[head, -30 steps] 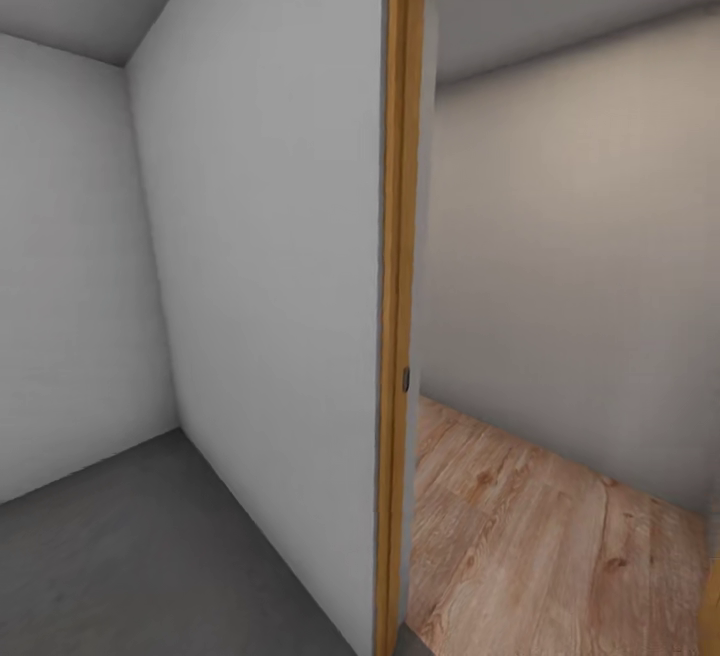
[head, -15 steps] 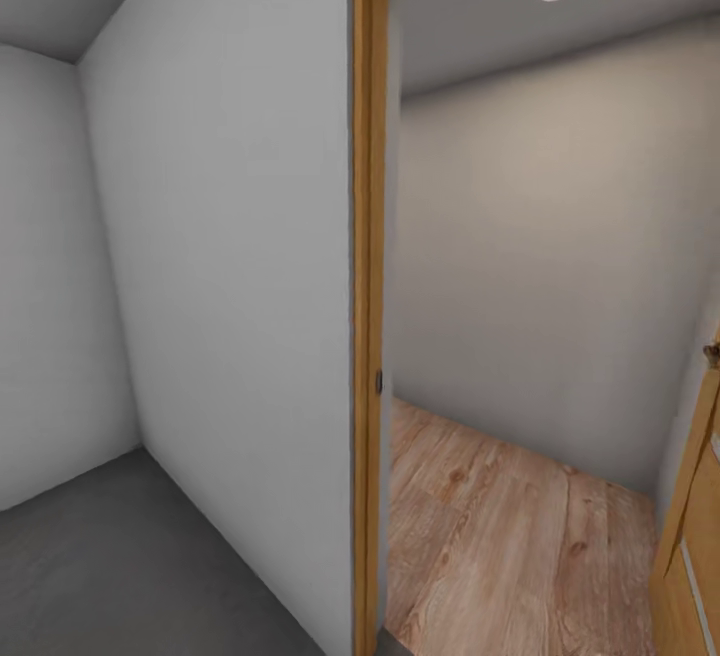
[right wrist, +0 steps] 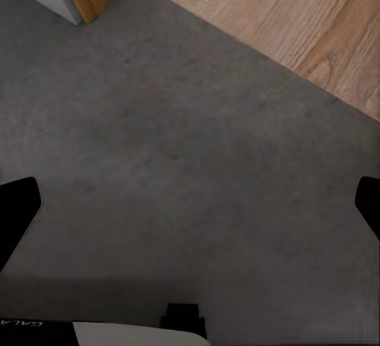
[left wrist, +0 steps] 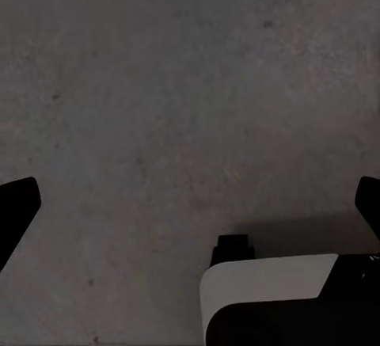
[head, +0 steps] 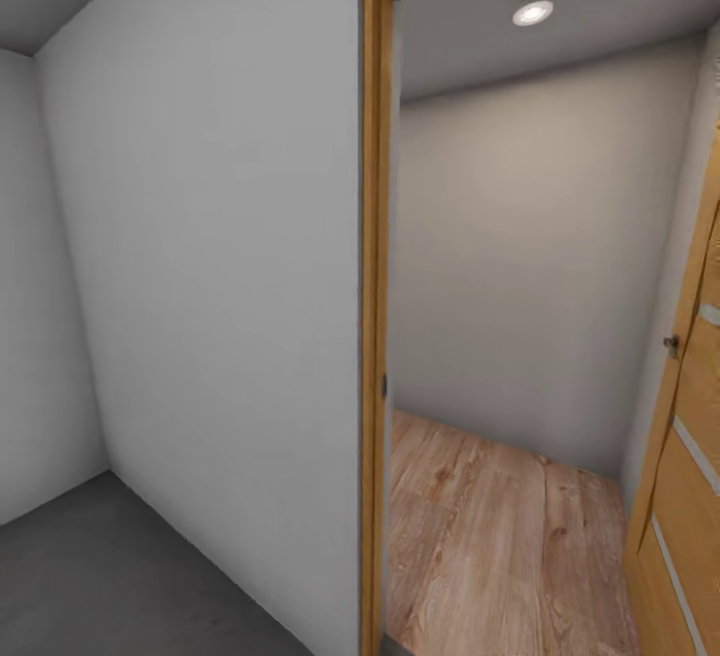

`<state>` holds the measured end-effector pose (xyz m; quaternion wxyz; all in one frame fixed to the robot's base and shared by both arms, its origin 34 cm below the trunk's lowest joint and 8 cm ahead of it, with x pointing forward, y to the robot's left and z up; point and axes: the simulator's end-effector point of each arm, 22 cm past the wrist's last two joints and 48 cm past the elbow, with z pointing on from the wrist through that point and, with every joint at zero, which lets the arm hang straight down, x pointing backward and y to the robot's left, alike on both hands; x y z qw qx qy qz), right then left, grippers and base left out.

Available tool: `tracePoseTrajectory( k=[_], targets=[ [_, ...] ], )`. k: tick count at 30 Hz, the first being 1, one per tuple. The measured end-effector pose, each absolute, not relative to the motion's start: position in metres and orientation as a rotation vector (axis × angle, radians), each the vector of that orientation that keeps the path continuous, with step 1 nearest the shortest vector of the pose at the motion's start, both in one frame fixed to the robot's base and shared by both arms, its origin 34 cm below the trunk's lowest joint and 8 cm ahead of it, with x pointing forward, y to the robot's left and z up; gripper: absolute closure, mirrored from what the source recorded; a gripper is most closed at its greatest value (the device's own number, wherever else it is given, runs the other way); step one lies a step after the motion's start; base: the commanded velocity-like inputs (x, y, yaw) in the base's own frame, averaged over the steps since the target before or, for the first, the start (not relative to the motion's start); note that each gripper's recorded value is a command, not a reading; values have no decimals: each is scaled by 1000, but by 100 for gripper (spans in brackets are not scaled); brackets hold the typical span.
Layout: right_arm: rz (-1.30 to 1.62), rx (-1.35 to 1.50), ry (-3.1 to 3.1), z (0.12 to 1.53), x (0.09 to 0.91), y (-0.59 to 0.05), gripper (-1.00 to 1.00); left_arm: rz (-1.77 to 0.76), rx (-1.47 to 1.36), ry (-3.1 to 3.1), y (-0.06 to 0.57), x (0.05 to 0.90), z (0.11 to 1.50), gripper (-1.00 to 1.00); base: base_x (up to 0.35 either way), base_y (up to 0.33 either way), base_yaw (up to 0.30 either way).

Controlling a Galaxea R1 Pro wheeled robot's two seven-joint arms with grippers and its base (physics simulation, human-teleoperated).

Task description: Move the two storage containers from the living room to the garage. In the garage, place one container on the floor and stack the other container on top of it (either order is fine).

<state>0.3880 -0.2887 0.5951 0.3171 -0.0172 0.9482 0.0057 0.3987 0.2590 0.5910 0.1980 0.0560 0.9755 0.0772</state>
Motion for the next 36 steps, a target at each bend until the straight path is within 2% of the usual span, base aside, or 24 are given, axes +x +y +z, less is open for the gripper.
tracePoseTrajectory(
  k=[4,12,16,27,36],
  targets=[
    [15,-46,2491,596,389,-289,-100,214,156,2725,258,400,592,-100,94,225,-214],
    [16,-46,2486,598,391,-287,-100,174,172,2729,251,400,592,-100,34,14,-96],
    [30,-42,2484,598,391,-277,-100,98,196,2738,237,398,591,-100,258,0,-4],
    [32,-43,2485,597,391,-275,-100,82,201,2740,233,397,590,-100,333,0,-3],
    [40,-44,2477,599,394,-273,-100,81,184,2723,235,402,593,-100,49,0,-192]
  ],
)
